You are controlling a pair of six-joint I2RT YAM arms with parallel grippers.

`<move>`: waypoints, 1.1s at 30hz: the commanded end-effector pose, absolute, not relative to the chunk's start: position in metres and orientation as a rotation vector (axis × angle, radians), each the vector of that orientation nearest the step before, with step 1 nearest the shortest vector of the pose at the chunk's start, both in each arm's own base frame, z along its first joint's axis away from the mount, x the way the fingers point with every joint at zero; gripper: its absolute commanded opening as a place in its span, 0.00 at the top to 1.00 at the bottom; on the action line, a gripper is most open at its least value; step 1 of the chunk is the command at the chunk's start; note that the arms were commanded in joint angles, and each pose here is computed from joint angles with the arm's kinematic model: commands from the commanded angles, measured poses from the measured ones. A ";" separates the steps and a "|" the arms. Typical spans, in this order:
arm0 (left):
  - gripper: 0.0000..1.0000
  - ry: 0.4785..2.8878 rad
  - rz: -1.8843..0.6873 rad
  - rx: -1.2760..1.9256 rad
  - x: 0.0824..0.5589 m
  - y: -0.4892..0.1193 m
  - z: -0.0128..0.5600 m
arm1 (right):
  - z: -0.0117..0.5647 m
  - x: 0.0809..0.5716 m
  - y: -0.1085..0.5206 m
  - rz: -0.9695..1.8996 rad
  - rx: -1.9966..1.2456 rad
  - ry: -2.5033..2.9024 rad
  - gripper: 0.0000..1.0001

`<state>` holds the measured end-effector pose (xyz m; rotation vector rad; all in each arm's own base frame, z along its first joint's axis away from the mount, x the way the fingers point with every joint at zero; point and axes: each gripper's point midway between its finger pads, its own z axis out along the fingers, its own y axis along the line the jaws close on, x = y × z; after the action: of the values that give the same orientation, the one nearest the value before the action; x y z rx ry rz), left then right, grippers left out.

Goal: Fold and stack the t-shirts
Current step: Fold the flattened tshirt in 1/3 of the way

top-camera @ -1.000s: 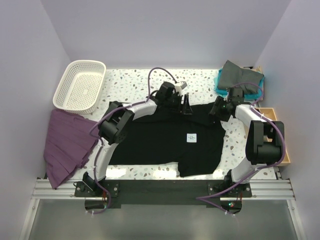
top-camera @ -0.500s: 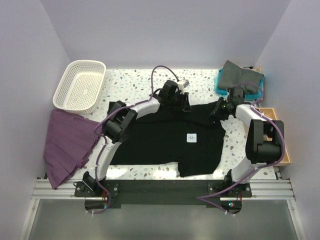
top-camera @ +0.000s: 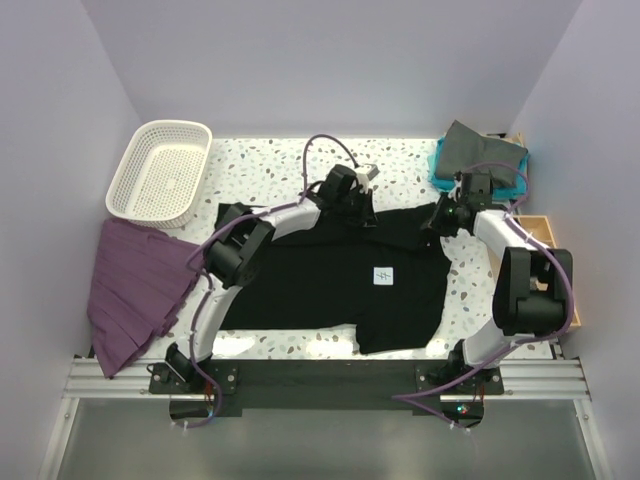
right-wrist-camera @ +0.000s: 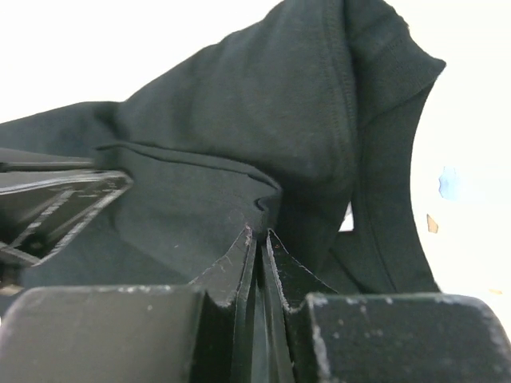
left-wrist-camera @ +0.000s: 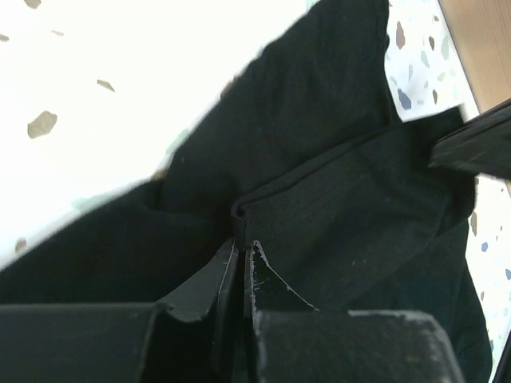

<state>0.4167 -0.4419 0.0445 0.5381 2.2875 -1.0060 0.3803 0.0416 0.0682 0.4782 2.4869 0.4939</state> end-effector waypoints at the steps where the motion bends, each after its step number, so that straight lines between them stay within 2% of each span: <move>1: 0.94 2.131 -1.069 0.557 0.406 -0.443 0.112 | 0.107 0.373 0.046 0.530 0.386 2.414 0.90; 7: 0.94 2.118 -1.128 0.560 0.378 -0.431 0.119 | 0.120 0.350 0.051 0.549 0.334 2.447 0.88; 13: 0.94 2.133 -1.217 0.593 0.349 -0.426 0.114 | 0.107 0.311 0.056 0.569 0.288 2.580 0.88; 16: 0.91 2.164 -1.258 0.615 0.328 -0.421 0.103 | 0.102 0.290 0.064 0.625 0.275 2.611 0.83; 18: 0.82 2.206 -1.295 0.630 0.311 -0.415 0.090 | 0.099 0.278 0.074 0.695 0.287 2.624 0.71; 19: 0.79 2.222 -1.302 0.634 0.306 -0.413 0.088 | 0.101 0.274 0.076 0.707 0.284 2.617 0.71; 21: 0.65 2.270 -1.297 0.635 0.295 -0.404 0.075 | 0.097 0.265 0.074 0.686 0.318 2.634 0.70; 22: 0.59 2.284 -1.293 0.638 0.290 -0.401 0.074 | 0.098 0.263 0.072 0.664 0.332 2.626 0.66; 23: 0.47 2.290 -1.280 0.645 0.288 -0.398 0.073 | 0.105 0.264 0.070 0.645 0.326 2.582 0.59; 26: 0.35 2.297 -1.231 0.635 0.282 -0.386 0.072 | 0.120 0.280 0.061 0.578 0.353 2.494 0.50; 33: 0.32 2.229 -1.137 0.638 0.301 -0.385 0.098 | 0.115 0.324 0.061 0.603 0.397 2.454 0.49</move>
<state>0.2818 -0.3795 0.0642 0.6102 2.3402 -1.1913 0.2871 0.0624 0.1103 0.3680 2.5160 0.5937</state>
